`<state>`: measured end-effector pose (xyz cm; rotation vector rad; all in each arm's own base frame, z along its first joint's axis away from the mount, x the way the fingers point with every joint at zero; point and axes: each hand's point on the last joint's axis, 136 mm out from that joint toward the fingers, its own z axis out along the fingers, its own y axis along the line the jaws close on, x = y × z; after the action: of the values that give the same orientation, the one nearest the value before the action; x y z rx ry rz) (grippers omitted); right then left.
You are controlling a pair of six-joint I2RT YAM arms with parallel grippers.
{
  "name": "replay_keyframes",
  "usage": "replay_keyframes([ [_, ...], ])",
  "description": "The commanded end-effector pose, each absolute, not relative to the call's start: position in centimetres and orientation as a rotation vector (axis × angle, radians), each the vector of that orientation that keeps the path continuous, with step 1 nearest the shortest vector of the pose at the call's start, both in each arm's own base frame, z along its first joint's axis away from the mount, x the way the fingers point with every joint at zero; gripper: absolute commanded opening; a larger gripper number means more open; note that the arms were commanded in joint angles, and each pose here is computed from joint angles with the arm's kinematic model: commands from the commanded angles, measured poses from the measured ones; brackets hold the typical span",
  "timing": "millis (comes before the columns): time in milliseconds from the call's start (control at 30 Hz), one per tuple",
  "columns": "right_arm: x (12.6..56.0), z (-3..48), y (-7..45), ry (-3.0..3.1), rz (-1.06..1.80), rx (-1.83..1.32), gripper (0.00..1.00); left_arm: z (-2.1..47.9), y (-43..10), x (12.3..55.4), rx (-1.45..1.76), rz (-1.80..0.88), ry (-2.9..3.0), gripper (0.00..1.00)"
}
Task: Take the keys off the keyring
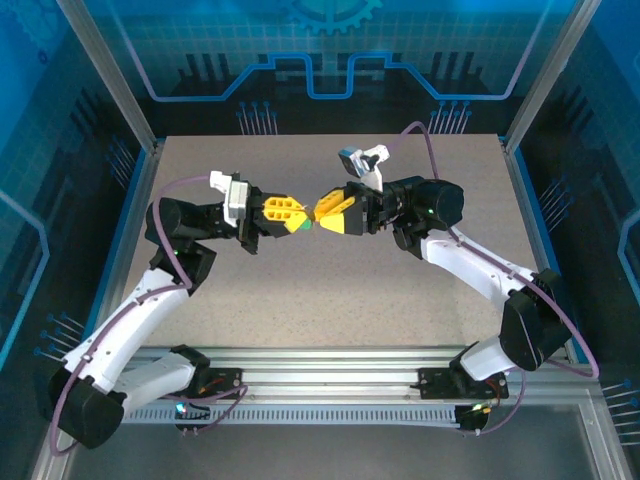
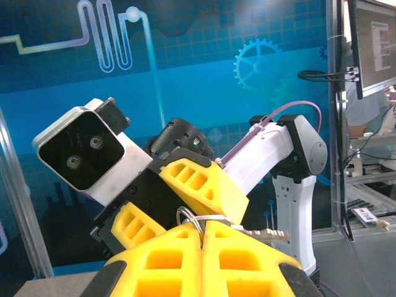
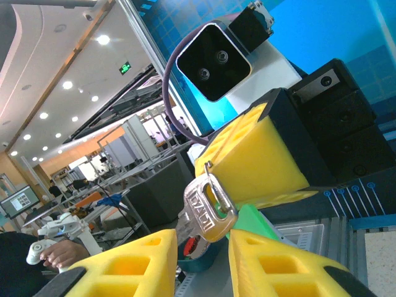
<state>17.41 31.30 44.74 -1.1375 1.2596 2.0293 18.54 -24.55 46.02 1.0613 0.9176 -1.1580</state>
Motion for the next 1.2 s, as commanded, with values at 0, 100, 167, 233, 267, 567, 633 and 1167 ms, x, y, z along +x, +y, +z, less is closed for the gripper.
replay_keyframes([
  [0,16.4,45.6,31.3,1.209,2.020,-1.190,0.30,45.7,-24.3,18.7,1.050,-1.084,0.912,0.00],
  [100,16.5,45.6,31.4,1.209,2.027,-1.181,0.31,45.4,-24.5,18.7,1.058,-1.074,0.918,0.00],
  [167,16.6,45.7,31.4,1.207,2.029,-1.177,0.31,45.3,-24.7,18.5,1.062,-1.074,0.910,0.00],
  [233,16.8,45.6,31.6,1.213,2.036,-1.171,0.35,45.5,-24.8,18.3,1.060,-1.066,0.899,0.00],
  [267,16.9,45.5,31.7,1.216,2.038,-1.165,0.35,45.5,-24.8,18.3,1.060,-1.064,0.892,0.00],
  [567,18.3,45.2,31.3,1.215,2.017,-1.090,0.40,46.4,-24.7,17.3,1.065,-1.120,0.860,0.00],
  [633,18.0,45.1,31.4,1.211,2.017,-1.106,0.43,46.6,-24.8,17.3,1.064,-1.133,0.858,0.00],
  [1167,15.6,45.1,31.8,1.193,2.036,-1.209,0.32,46.7,-25.1,17.5,1.065,-1.180,0.860,0.00],
])
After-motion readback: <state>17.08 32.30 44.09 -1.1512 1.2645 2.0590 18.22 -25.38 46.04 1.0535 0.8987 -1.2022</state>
